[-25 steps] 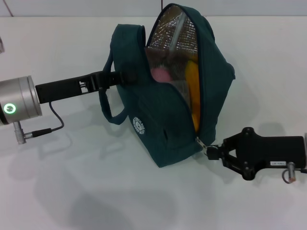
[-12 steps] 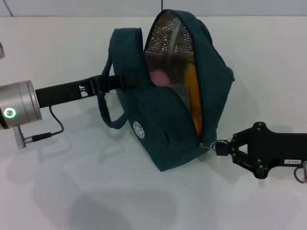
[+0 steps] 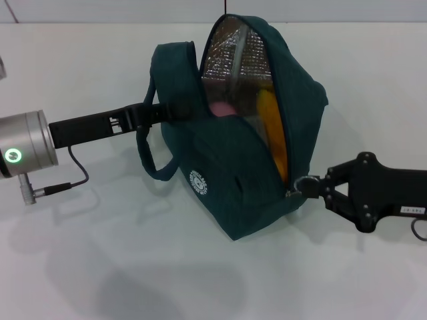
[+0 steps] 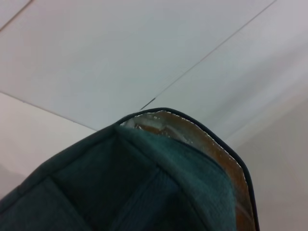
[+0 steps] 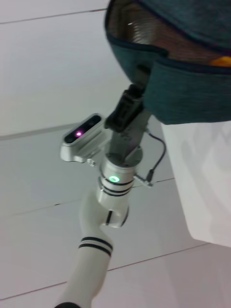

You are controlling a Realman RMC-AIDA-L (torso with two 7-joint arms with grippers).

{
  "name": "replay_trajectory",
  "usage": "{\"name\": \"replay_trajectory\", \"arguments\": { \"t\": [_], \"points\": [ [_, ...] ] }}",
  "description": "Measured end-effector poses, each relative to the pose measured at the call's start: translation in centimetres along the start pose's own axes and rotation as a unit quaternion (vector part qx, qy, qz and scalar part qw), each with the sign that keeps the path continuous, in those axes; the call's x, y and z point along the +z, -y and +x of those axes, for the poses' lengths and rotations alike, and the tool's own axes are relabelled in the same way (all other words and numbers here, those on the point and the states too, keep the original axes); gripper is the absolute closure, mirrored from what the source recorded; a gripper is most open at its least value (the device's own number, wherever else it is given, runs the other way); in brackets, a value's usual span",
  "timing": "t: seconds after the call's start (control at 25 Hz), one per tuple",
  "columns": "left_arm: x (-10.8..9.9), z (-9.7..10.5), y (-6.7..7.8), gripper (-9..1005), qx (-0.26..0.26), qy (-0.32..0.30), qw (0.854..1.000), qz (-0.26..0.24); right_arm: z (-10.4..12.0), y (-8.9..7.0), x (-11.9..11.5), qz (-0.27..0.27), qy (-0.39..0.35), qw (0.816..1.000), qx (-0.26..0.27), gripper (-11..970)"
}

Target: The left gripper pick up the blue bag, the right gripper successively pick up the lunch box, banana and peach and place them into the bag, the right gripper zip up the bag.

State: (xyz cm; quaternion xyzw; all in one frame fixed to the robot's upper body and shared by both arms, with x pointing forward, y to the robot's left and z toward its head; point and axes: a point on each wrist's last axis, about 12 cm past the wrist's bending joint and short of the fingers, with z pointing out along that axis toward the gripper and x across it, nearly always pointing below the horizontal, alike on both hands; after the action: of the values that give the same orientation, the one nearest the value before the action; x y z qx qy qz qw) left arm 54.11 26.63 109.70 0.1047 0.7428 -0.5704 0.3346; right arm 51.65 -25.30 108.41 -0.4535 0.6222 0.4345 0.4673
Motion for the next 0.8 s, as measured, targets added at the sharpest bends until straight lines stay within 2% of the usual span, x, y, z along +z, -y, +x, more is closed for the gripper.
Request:
{"name": "replay_trajectory", "arguments": {
  "t": [0.6,0.8],
  "points": [
    [-0.8,0.0,-0.3,910,0.043,0.026,0.999,-0.012,-1.8,1.0,1.3,-0.001,0.030,0.999,-0.030,935],
    [-1.8,0.2,-0.6,721,0.056,0.049,0.997,-0.024,-2.7,1.6,2.1,0.000,0.040,0.998,-0.044,933]
  ]
}}
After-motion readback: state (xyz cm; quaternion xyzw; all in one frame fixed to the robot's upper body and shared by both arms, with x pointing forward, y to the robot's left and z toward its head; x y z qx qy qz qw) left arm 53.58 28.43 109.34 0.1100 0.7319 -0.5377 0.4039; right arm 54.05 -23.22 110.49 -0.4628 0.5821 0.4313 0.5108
